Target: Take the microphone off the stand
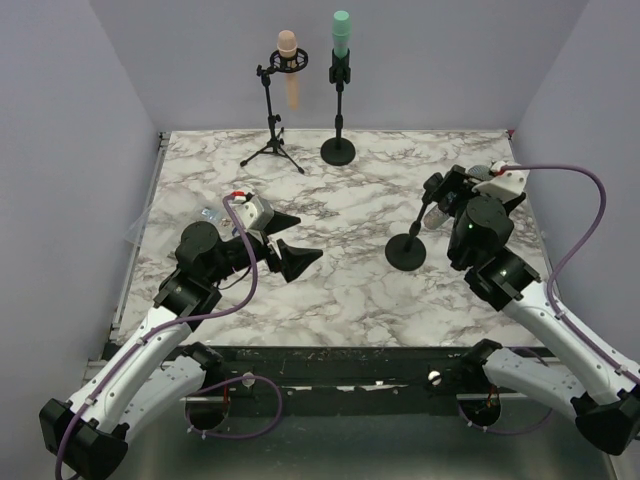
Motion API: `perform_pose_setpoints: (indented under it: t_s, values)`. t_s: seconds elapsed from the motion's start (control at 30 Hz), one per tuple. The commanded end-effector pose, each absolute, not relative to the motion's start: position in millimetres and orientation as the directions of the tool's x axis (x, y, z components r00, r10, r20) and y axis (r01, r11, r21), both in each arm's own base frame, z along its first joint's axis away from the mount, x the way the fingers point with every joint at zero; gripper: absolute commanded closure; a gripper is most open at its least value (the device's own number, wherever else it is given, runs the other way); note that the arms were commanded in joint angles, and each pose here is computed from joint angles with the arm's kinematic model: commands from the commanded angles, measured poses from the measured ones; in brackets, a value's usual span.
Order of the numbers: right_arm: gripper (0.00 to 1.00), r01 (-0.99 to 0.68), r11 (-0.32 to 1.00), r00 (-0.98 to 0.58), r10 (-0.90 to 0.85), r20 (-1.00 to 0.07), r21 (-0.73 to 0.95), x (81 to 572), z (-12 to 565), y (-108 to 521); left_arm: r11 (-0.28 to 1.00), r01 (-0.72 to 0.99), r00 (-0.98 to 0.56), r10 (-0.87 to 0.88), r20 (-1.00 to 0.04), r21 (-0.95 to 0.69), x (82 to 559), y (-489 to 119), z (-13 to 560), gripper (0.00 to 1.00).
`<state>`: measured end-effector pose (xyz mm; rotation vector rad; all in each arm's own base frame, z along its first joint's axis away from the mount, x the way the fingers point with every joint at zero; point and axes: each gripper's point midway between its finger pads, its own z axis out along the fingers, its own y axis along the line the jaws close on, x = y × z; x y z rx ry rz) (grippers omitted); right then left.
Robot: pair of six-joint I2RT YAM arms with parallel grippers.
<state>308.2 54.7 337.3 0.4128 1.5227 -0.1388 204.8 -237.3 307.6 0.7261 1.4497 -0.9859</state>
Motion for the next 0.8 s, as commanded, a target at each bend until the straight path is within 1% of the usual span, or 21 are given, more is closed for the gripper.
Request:
perform_pose_setpoints:
  t_s: [0.0,0.03,0.1,0.17,0.27,0.33,0.4,0.43,0.57,0.67,0.73,0.77]
  values:
    - [0.12,0.298,0.929,0.06,0.211,-0.976,0.219,322,336,52,0.427,0.892,-0.114,-0.106,-0.988,-0.148,199,-239,309,0.01]
    - [0.17,0.298,0.93,0.062,0.205,-0.977,0.214,323,335,50,0.426,0.892,-0.115,-0.105,-0.988,-0.149,199,-240,308,0.01]
    - [0.3,0.288,0.936,0.065,0.191,-0.979,0.202,324,334,50,0.424,0.893,-0.116,-0.103,-0.988,-0.149,199,-240,308,0.01]
    - [0.37,0.265,0.945,0.071,0.179,-0.981,0.191,323,332,52,0.425,0.893,-0.114,-0.098,-0.989,-0.145,199,-240,307,0.01]
    - [0.44,0.171,0.971,0.078,0.155,-0.985,0.166,323,333,65,0.425,0.895,-0.104,-0.095,-0.99,-0.134,199,-239,308,0.01]
    - [0.51,0.123,0.98,0.075,0.146,-0.986,0.154,322,334,72,0.426,0.896,-0.099,-0.092,-0.991,-0.129,199,-239,307,0.01]
    - [0.57,0.048,0.99,0.073,0.126,-0.989,0.13,321,335,82,0.421,0.898,-0.098,-0.089,-0.991,-0.126,198,-240,307,0.01]
    - [0.63,0.012,0.992,0.075,0.125,-0.989,0.126,319,336,88,0.415,0.901,-0.098,-0.087,-0.991,-0.126,198,-240,307,0.01]
    - [0.78,-0.123,0.983,0.085,0.149,-0.985,0.138,310,345,107,0.394,0.911,-0.099,-0.085,-0.991,-0.124,194,-242,307,0.01]
    - [0.92,-0.236,0.959,0.05,0.175,-0.983,0.159,305,348,127,0.395,0.909,-0.105,-0.098,-0.99,-0.136,194,-242,312,0.01]
    - [0.99,-0.339,0.924,0.021,0.197,-0.98,0.179,300,354,148,0.398,0.906,-0.113,-0.11,-0.987,-0.148,193,-242,318,0.01]
    - [0.99,-0.395,0.898,-0.001,0.208,-0.978,0.191,297,355,159,0.404,0.901,-0.118,-0.116,-0.986,-0.155,193,-241,322,0.01]
